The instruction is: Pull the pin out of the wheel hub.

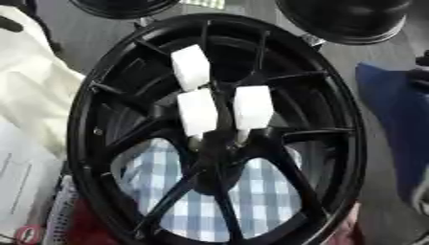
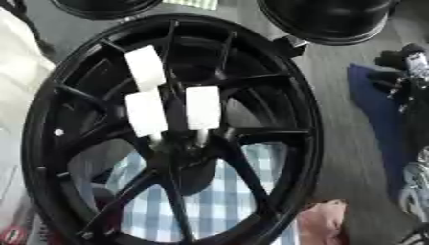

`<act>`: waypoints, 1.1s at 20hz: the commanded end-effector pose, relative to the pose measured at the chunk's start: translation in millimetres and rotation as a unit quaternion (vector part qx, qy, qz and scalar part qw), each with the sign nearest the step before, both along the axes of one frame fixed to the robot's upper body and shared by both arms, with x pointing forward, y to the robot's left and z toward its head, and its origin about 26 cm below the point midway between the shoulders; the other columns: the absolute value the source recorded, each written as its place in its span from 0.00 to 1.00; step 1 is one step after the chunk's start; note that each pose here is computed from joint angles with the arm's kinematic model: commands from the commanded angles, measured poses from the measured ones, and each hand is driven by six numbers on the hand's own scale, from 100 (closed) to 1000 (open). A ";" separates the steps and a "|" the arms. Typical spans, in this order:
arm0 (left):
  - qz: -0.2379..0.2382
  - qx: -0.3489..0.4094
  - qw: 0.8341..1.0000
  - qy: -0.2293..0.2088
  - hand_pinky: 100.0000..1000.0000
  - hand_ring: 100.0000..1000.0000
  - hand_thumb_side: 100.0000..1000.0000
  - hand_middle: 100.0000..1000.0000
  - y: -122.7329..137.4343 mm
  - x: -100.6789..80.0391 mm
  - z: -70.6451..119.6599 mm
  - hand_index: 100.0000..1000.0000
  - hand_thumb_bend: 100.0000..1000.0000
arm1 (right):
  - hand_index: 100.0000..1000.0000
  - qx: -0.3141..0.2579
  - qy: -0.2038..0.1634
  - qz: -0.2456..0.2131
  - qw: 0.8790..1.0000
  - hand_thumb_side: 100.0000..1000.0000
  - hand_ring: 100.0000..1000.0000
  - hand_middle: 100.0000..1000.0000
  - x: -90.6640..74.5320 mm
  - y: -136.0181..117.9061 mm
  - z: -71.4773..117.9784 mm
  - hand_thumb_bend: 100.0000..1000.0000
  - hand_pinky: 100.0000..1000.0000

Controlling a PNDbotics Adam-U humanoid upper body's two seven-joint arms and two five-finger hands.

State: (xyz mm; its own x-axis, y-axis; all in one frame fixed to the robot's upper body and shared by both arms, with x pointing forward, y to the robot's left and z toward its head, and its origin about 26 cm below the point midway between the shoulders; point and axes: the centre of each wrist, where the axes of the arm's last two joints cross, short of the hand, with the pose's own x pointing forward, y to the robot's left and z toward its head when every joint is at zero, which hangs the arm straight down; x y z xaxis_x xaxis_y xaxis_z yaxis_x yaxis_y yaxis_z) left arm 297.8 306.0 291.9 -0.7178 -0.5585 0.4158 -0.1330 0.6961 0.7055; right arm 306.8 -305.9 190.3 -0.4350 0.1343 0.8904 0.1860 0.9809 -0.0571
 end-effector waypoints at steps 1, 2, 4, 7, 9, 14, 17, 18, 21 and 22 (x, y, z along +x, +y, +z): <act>0.002 0.112 0.994 -0.005 0.66 0.77 0.64 0.69 2.1 -8.0 22.5 0.74 0.00 | 0.70 -0.023 -0.007 -0.002 1.000 0.77 0.68 0.68 -2.8 -3.6 8.1 0.00 0.78; 0.002 0.137 0.991 -0.002 0.66 0.77 0.63 0.69 1.8 -8.7 25.6 0.74 0.00 | 0.70 -0.024 -0.006 -0.001 1.000 0.77 0.68 0.68 -2.8 -3.5 7.8 0.00 0.78; 0.005 0.193 0.981 0.010 0.67 0.76 0.58 0.69 0.7 -10.2 32.1 0.74 0.00 | 0.70 -0.027 -0.003 0.001 1.000 0.77 0.68 0.68 -2.9 -3.2 7.3 0.00 0.78; 0.006 0.278 0.960 0.014 0.68 0.75 0.54 0.68 -3.8 -12.3 44.5 0.75 0.00 | 0.70 -0.033 -0.001 0.004 0.999 0.77 0.68 0.68 -3.3 -3.1 7.6 0.00 0.78; 0.002 0.325 0.946 0.008 0.69 0.75 0.53 0.68 -8.6 -13.4 52.9 0.75 0.00 | 0.70 -0.036 -0.001 0.007 0.999 0.77 0.68 0.68 -3.6 -2.7 8.1 0.00 0.78; -0.017 0.398 0.917 0.017 0.69 0.75 0.56 0.65 -22.7 -12.0 69.4 0.75 0.03 | 0.70 -0.040 0.003 0.012 0.999 0.77 0.68 0.67 -3.8 -1.7 7.5 0.00 0.78; -0.032 0.408 0.911 0.049 0.68 0.76 0.62 0.64 -30.2 -8.2 70.2 0.76 0.03 | 0.70 -0.041 0.006 0.012 0.999 0.78 0.68 0.67 -4.0 -1.9 6.4 0.00 0.78; -0.040 0.406 0.911 0.061 0.68 0.76 0.66 0.66 -34.1 -8.1 69.4 0.77 0.02 | 0.70 -0.041 0.008 0.011 0.999 0.78 0.68 0.67 -3.9 -2.0 5.8 0.00 0.78; -0.071 0.395 0.911 0.095 0.67 0.77 0.72 0.69 -47.7 -10.9 68.2 0.80 0.02 | 0.70 -0.039 0.012 0.012 0.999 0.78 0.68 0.67 -3.1 -1.3 3.9 0.00 0.78; -0.082 0.388 0.912 0.106 0.67 0.77 0.73 0.69 -51.5 -11.1 68.5 0.81 0.02 | 0.70 -0.039 0.013 0.013 0.999 0.78 0.68 0.67 -2.9 -1.0 3.4 0.00 0.78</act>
State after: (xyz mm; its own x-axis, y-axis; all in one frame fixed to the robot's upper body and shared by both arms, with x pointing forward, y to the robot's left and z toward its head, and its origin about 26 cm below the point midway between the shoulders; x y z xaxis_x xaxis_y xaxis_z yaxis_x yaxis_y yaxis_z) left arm 291.3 257.1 354.6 -0.7661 -0.6387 0.0710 0.1116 -0.0234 0.9935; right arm 305.3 -304.4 186.3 -0.4007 0.1676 0.9007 0.1533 0.9815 -0.1144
